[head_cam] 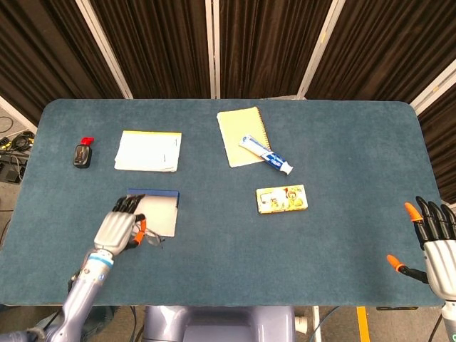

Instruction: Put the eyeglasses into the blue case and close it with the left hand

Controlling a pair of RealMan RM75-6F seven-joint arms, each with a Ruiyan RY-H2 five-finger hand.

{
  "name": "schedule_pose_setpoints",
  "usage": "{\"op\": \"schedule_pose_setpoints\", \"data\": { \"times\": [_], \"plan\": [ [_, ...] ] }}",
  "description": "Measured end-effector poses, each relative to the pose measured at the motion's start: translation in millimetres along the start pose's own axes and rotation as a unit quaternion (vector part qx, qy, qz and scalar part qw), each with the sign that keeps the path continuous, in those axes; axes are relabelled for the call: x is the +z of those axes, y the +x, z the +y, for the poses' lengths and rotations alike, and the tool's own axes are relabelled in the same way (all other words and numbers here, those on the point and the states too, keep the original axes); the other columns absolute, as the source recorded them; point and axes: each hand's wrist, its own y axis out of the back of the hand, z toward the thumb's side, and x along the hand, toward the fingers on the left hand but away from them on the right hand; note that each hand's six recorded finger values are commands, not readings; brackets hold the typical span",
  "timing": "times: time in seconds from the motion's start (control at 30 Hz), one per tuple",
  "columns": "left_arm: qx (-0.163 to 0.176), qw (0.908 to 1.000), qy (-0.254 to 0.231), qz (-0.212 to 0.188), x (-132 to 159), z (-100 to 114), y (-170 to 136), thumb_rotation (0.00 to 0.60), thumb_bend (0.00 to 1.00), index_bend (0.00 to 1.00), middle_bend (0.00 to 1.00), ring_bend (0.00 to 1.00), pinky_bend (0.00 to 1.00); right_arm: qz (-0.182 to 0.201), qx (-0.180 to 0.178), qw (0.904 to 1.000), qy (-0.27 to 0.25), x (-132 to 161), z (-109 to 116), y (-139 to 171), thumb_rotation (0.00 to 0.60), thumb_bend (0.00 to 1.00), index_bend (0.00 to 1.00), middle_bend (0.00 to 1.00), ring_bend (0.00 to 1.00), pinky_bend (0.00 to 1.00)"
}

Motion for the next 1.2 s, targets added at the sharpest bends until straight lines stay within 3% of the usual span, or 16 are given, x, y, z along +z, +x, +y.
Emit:
{"op": "schedule_pose_setpoints", "data": {
  "times": [0.3, 0.73, 0.87, 0.97, 1.03, 1.2],
  "plan": [
    [-0.003, 0.9999, -0.009, 0.009, -6.6, -2.1, 48.9, 0.600, 0.52, 0.61, 0.00, 0.00, 0.00, -0.007, 0.006, 0.9999, 0.005, -2.7, -4.0, -3.6, 0.600, 0.00, 0.00, 0.00, 0.00, 0.00],
    [0.003, 0.9992, -0.031, 0.025, -18.7, -11.4, 78.6, 0.600, 0.52, 0.58, 0.00, 0.00, 0.00, -0.010, 0.008, 0.9999, 0.005, -3.8, -5.3, -4.1, 0.600, 0.00, 0.00, 0.00, 0.00, 0.00],
    [0.008, 0.9991, -0.028, 0.029, -22.4, -11.6, 82.7, 0.600, 0.50, 0.48, 0.00, 0.00, 0.00, -0.009, 0.009, 0.9999, 0.005, -3.5, -5.6, -4.0, 0.600, 0.00, 0.00, 0.00, 0.00, 0.00],
    [0.009, 0.9991, -0.030, 0.027, -22.6, -12.6, 82.4, 0.600, 0.37, 0.16, 0.00, 0.00, 0.00, -0.010, 0.009, 0.9999, 0.005, -3.4, -5.9, -3.9, 0.600, 0.00, 0.00, 0.00, 0.00, 0.00],
    [0.010, 0.9991, -0.031, 0.025, -22.8, -13.2, 81.2, 0.600, 0.29, 0.03, 0.00, 0.00, 0.00, -0.010, 0.009, 0.9999, 0.005, -3.2, -5.7, -3.8, 0.600, 0.00, 0.00, 0.00, 0.00, 0.00],
    [0.021, 0.9992, -0.033, 0.012, -21.5, -9.7, 75.5, 0.600, 0.22, 0.00, 0.00, 0.00, 0.00, -0.010, 0.008, 0.9999, 0.005, -3.2, -5.0, -3.3, 0.600, 0.00, 0.00, 0.00, 0.00, 0.00]
  ]
}}
